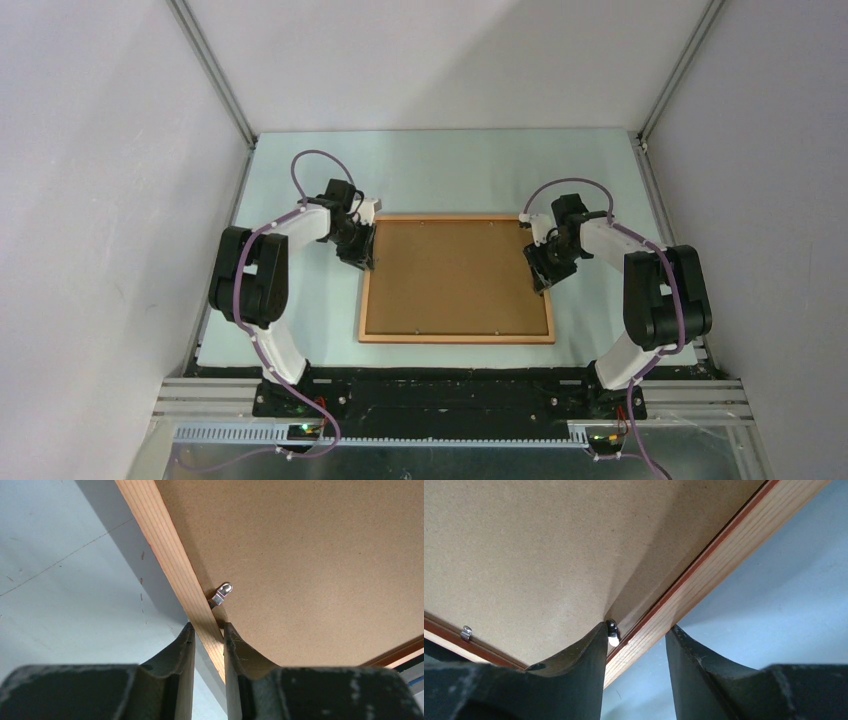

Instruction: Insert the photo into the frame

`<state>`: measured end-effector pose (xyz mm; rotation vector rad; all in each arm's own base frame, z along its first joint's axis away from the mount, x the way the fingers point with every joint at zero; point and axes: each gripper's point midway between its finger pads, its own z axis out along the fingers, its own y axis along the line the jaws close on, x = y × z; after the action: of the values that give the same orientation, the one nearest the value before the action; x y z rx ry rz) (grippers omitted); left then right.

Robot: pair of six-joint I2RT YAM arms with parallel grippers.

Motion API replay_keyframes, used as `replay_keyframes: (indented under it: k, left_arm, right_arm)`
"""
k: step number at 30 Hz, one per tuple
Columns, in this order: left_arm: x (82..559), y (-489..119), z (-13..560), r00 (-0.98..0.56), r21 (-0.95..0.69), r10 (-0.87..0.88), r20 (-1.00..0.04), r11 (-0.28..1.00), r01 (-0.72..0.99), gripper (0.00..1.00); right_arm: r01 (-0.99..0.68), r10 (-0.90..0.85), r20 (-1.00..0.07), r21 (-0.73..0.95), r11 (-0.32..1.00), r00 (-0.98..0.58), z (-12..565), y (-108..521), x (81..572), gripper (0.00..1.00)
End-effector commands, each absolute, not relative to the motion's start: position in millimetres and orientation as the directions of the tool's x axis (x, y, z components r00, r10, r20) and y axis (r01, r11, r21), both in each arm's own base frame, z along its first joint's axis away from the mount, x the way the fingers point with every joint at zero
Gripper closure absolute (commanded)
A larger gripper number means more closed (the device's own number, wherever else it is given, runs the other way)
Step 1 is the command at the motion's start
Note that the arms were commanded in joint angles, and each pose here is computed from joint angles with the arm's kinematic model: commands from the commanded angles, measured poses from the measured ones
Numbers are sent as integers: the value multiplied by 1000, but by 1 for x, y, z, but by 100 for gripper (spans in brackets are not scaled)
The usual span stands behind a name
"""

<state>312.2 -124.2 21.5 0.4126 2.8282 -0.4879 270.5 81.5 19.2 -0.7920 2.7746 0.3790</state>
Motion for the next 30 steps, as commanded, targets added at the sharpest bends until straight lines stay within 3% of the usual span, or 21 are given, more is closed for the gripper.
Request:
replay_keyframes:
  k: [1, 13, 21, 30]
  left_arm:
    - [311, -138, 25, -914, -342, 263, -308, 866, 365, 76]
    - [311, -138, 24, -914, -343, 266, -308, 865, 367, 76]
    - [311, -138, 24, -914, -341, 266, -306, 865, 367, 76]
    - [311, -137, 23, -914, -340, 267, -305, 866, 366, 76]
  right_arm:
    - [-577, -524, -283, 148, 803, -803, 13, 79, 272, 53]
    - [-602, -546, -289, 164, 781, -786, 14, 82, 269, 65]
    - [-610, -550, -296, 172, 774, -781, 16, 83, 268, 67]
    - [-610, -549, -296, 178, 772, -781, 17, 82, 267, 52]
